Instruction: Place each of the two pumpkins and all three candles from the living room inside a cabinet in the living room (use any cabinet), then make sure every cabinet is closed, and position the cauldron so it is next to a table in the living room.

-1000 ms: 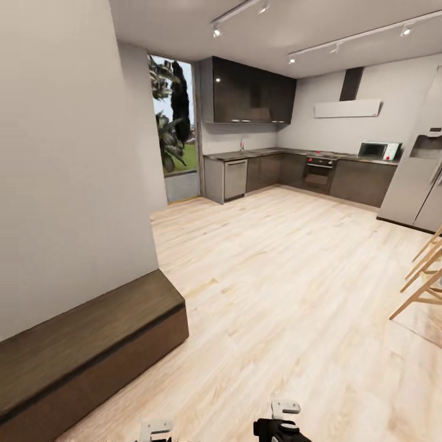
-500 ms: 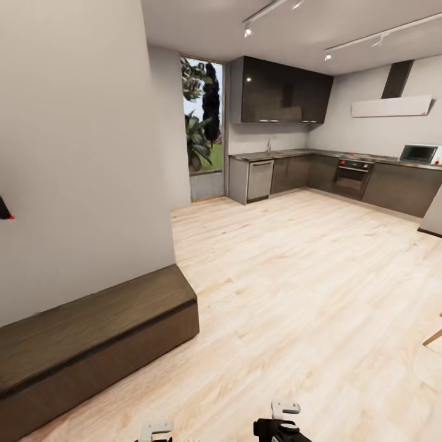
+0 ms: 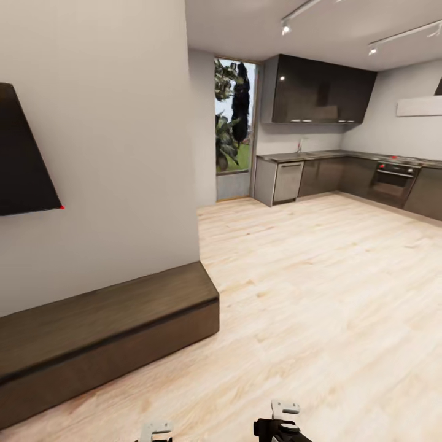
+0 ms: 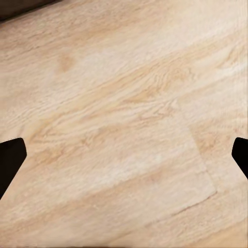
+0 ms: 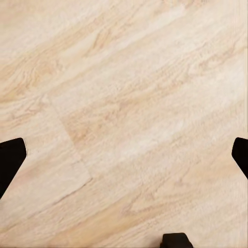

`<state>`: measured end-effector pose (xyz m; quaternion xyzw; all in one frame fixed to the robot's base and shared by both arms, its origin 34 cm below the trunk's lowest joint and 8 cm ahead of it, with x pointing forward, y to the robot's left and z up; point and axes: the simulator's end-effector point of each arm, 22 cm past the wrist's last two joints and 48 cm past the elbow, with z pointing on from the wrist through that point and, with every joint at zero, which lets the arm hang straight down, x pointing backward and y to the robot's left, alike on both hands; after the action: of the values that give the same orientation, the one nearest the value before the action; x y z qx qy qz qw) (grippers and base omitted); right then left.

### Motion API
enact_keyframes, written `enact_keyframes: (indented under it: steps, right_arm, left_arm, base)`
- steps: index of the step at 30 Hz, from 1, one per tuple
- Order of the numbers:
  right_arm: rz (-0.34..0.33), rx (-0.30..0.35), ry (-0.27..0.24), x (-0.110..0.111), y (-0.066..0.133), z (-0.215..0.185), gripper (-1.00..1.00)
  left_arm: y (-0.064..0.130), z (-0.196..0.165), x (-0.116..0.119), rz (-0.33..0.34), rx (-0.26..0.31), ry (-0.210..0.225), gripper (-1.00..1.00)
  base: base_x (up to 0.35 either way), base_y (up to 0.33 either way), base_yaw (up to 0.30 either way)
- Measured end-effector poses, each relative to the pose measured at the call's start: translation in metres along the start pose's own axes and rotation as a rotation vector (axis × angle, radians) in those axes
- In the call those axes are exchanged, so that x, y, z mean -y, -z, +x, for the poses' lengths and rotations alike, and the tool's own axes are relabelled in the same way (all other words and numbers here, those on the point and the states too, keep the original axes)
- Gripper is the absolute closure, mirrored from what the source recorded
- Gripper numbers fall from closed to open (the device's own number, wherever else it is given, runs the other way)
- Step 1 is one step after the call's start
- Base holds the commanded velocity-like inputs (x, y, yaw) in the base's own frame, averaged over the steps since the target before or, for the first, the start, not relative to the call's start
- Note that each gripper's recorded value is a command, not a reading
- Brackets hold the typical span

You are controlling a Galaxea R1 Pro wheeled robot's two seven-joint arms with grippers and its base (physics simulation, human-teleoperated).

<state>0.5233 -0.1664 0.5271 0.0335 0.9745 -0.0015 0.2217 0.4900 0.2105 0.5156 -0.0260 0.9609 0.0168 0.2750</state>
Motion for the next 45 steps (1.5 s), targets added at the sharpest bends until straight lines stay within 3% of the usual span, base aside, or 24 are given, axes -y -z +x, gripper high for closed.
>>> enact_keyframes:
  steps: [15,31,45]
  right_arm:
    - [0.0,0.0,0.0,0.0,0.0,0.0,-1.0]
    - [0.0,0.002,0.0,0.0,0.0001,-0.0004,-1.0]
    - [0.003,0.003,-0.001,0.0033,-0.0004,-0.0008,-1.0]
  left_arm:
    - [0.0,0.0001,0.0004,0.001,0.0,0.0,-1.0]
    - [0.0001,0.0001,0.0005,0.001,0.0,0.001,-1.0]
    - [0.0,0.0,0.0,0.0,0.0,0.001,-1.0]
  base:
    - [0.0,-0.015,0.291]
    - [0.058,-0.257,0.291]
    - [0.022,-0.03,0.287]
